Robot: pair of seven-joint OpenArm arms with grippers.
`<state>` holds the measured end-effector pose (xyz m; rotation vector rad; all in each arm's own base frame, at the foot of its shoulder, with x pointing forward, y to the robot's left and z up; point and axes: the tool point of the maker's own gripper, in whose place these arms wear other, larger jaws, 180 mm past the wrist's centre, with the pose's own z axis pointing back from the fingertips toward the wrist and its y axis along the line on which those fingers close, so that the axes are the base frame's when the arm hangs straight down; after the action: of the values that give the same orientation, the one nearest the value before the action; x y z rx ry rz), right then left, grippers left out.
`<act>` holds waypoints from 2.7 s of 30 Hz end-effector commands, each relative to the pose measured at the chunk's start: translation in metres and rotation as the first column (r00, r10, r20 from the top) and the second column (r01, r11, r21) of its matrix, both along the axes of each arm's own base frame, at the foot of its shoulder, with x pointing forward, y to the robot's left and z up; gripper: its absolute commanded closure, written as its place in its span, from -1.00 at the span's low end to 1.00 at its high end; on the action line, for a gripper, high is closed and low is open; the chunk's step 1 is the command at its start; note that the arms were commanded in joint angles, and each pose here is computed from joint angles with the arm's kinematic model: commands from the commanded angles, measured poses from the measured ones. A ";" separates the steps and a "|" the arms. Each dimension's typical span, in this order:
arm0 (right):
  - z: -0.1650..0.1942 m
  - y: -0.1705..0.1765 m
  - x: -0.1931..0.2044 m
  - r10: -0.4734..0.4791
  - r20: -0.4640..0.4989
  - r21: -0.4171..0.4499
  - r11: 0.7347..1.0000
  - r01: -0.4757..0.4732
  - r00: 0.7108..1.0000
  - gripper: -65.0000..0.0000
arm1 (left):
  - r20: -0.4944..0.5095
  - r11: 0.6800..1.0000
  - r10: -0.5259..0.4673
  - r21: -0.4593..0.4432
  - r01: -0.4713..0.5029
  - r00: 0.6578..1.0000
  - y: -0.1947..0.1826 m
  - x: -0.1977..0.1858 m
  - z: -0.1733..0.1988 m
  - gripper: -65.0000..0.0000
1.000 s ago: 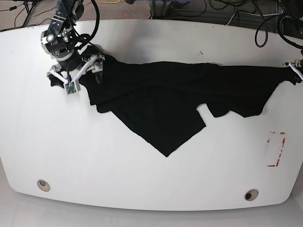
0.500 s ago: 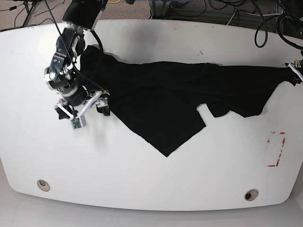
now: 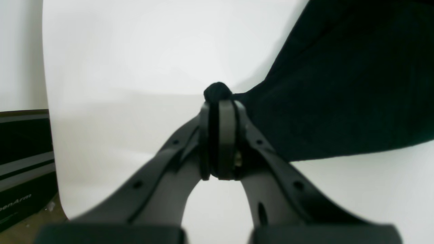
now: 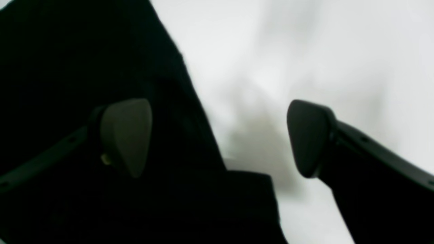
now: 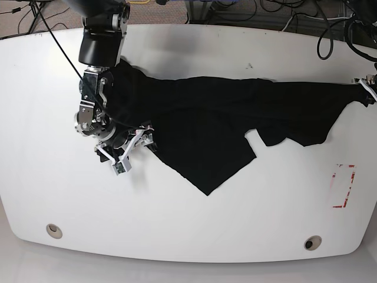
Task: Layout the t-shirt on the table in an organized manner, then fold the t-shirt properly
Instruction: 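Drag the held t-shirt corner with the right gripper toward the shirt center, then lift the t-shirt edge with both grippers and stretch it taut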
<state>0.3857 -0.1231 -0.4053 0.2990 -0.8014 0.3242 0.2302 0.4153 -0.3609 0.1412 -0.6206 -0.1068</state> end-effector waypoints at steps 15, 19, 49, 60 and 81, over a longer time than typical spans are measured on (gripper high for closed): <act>0.006 0.058 0.005 0.142 0.034 0.027 0.989 -0.143 0.989 -0.86 | 0.047 1.000 -0.010 0.027 0.009 0.999 0.007 0.011 0.018 1.00; 0.006 0.064 0.005 0.146 0.035 0.037 0.988 -0.147 0.989 -0.86 | 0.047 1.000 -0.012 0.027 0.010 0.999 0.006 0.011 0.018 1.00; 0.022 0.070 -0.002 0.157 0.072 0.020 0.987 -0.159 0.985 1.00 | 0.110 0.999 -0.042 0.018 0.041 0.993 -0.010 0.036 0.029 1.00; 0.088 0.042 -0.020 0.193 0.218 -0.159 0.974 -0.161 0.957 1.00 | 0.290 0.988 -0.152 0.068 0.138 0.945 -0.051 0.065 0.071 1.00; 0.226 -0.043 0.069 0.215 0.462 -0.405 0.914 -0.011 0.861 1.00 | 0.578 0.977 -0.155 0.210 0.038 0.801 -0.068 0.156 0.253 1.00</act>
<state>0.4396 -0.1548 -0.2174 -0.0804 -1.1238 0.6883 0.3807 0.3408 -0.1479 0.2883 -1.1724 -0.2349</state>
